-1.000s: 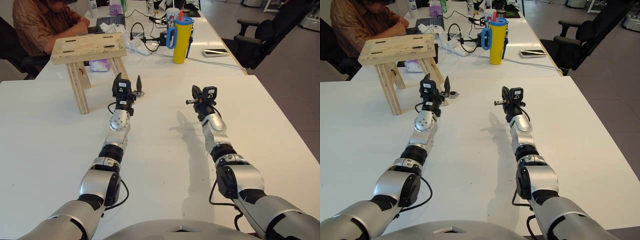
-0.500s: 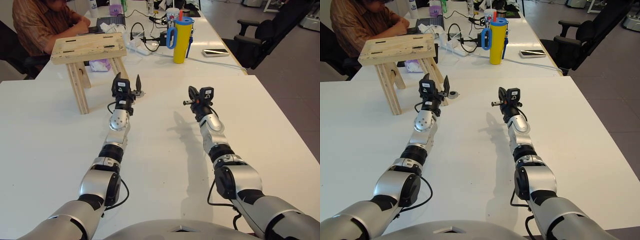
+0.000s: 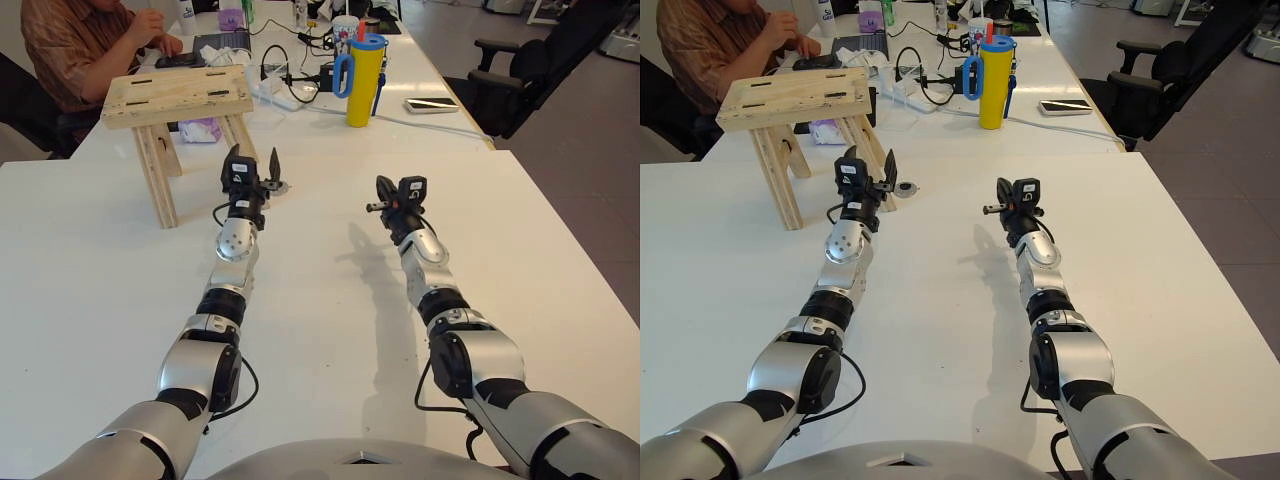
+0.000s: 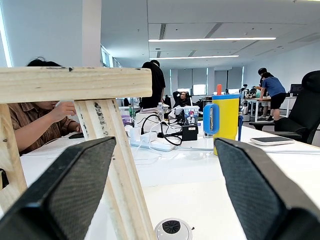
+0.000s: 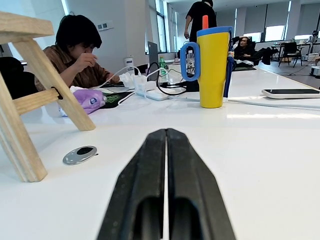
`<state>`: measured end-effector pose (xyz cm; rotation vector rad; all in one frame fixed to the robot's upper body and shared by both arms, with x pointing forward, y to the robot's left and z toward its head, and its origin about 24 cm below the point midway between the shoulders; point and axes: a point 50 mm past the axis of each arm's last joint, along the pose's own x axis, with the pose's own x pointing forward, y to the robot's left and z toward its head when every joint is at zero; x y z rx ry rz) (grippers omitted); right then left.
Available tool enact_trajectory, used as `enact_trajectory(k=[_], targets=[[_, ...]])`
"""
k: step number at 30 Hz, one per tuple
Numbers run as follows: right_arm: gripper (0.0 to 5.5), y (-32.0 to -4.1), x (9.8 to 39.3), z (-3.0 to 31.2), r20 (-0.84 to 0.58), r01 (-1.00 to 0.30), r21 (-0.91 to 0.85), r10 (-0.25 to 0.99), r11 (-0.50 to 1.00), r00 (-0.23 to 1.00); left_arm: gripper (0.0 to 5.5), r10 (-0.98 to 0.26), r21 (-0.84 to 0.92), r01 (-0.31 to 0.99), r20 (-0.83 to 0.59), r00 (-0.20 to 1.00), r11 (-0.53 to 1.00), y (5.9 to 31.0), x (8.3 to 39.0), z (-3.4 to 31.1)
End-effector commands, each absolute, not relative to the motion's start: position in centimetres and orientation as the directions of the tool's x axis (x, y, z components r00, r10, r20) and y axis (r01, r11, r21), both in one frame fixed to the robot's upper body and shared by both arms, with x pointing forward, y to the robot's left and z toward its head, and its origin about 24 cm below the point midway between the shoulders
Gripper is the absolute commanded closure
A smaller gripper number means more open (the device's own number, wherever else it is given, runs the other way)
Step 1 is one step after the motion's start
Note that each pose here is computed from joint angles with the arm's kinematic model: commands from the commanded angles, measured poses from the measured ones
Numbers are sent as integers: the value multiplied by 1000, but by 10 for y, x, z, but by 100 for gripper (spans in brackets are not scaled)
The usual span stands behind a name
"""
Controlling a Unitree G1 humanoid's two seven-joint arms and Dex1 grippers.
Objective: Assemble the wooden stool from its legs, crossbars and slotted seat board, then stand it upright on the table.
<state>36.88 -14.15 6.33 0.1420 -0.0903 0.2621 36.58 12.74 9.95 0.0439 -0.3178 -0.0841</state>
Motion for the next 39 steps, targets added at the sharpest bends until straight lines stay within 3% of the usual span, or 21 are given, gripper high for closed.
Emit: enact_trajectory(k=[1, 39], targets=[[550, -140, 373, 70, 111, -274, 121, 261, 954, 959, 186, -80, 45, 70, 300, 951, 997, 128, 365, 96], [550, -142, 376, 72, 97, -277, 112, 267, 954, 959, 186, -92, 39, 85, 261, 961, 996, 124, 356, 82]])
